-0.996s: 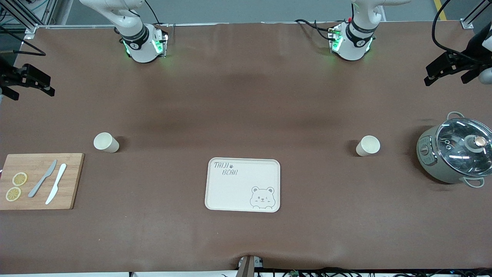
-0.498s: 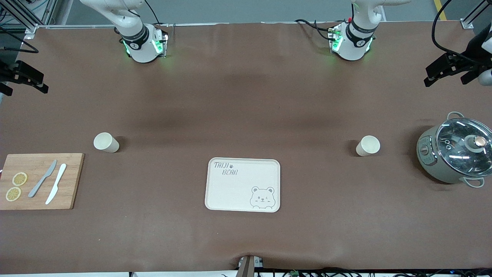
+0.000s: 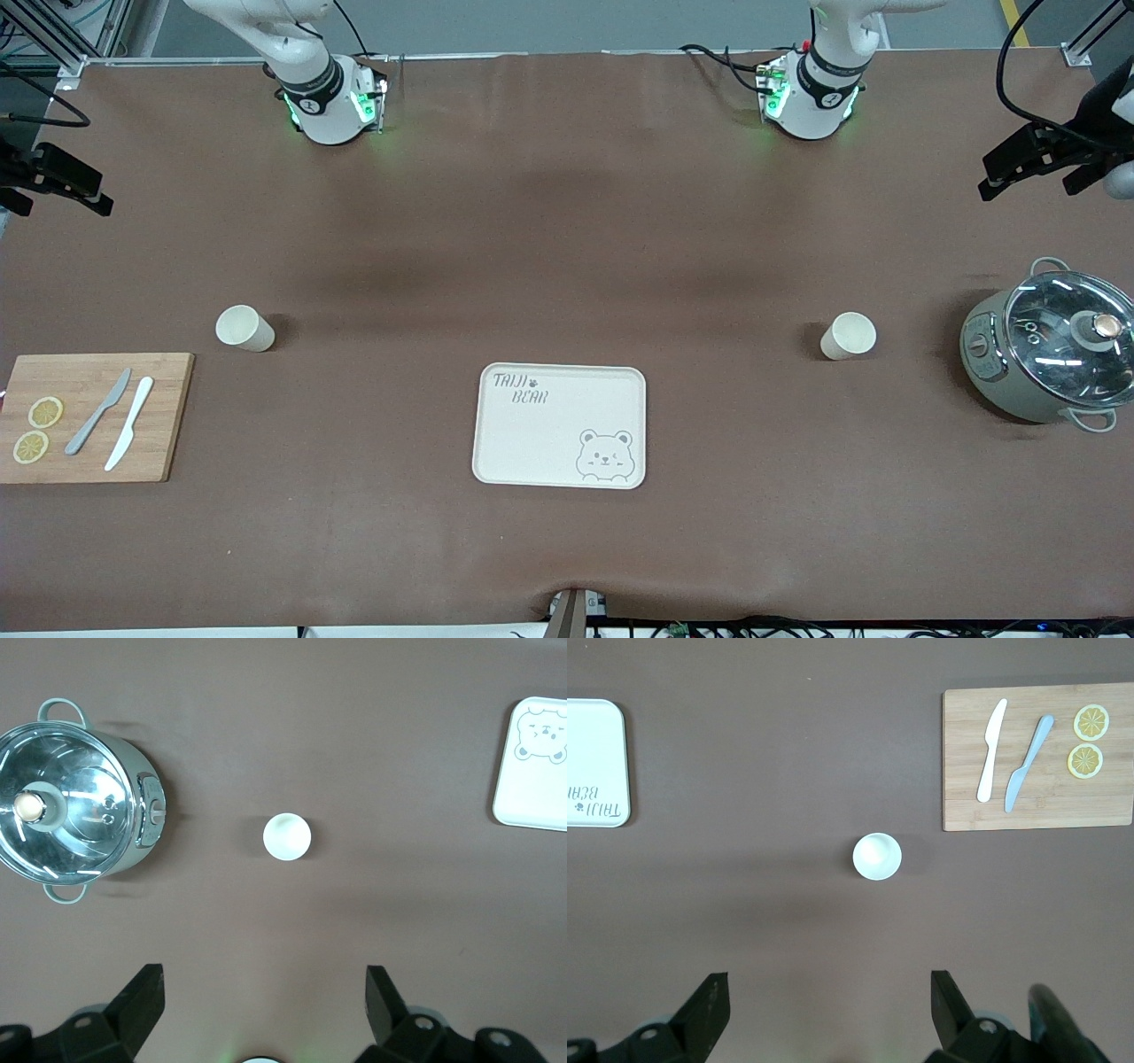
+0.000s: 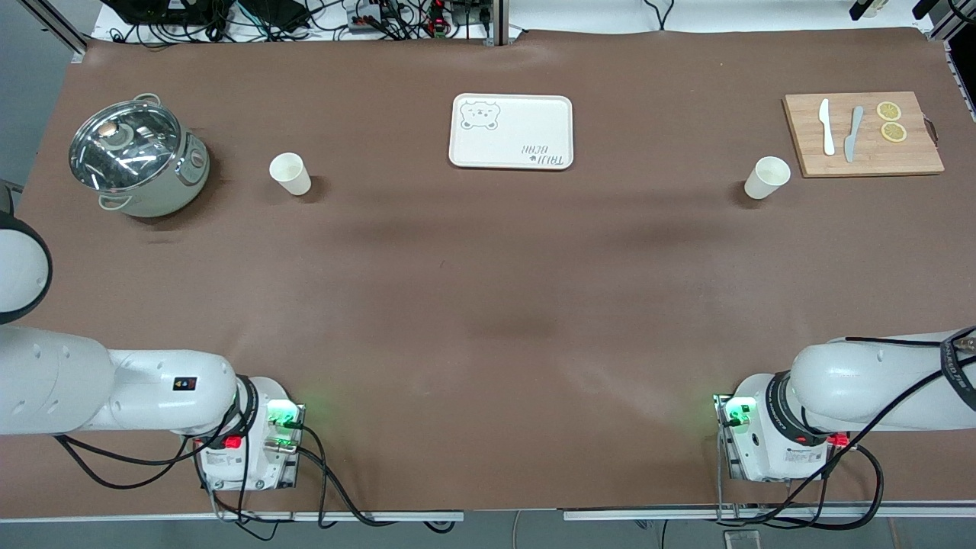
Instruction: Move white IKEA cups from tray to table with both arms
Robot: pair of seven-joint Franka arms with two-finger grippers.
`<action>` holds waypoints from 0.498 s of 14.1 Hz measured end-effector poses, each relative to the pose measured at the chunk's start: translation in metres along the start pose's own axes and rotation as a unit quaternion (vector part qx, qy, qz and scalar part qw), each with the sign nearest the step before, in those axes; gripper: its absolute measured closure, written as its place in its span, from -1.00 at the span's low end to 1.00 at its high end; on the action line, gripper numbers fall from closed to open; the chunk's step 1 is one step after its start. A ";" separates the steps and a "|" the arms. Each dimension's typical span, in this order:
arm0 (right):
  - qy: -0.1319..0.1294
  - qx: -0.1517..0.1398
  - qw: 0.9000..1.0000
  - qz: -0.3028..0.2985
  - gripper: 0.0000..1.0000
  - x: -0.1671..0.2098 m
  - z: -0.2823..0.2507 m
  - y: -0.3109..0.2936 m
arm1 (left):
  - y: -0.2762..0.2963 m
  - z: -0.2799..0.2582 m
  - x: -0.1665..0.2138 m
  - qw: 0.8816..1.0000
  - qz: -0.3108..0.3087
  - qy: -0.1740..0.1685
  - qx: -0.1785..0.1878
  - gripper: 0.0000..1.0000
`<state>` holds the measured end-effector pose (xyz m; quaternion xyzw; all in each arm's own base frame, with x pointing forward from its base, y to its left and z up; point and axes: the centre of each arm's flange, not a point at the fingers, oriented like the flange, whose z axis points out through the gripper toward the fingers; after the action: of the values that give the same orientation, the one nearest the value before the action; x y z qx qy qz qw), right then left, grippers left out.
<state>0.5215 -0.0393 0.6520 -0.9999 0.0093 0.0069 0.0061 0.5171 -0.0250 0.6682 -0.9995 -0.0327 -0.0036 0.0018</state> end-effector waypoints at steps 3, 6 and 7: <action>0.000 0.000 1.000 0.001 -1.00 0.000 0.000 0.000 | -0.003 0.000 0.000 1.000 -0.002 0.000 0.000 -1.00; 0.001 0.000 1.000 0.001 -1.00 0.000 0.000 0.000 | -0.003 0.000 0.000 1.000 -0.002 0.000 0.000 -1.00; 0.002 0.000 1.000 0.001 -1.00 0.000 0.000 0.000 | -0.003 0.000 0.000 1.000 -0.002 0.000 0.000 -1.00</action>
<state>0.5218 -0.0394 0.6522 -0.9999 0.0105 0.0054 0.0060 0.5172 -0.0222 0.6684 -0.9994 -0.0348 -0.0039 0.0017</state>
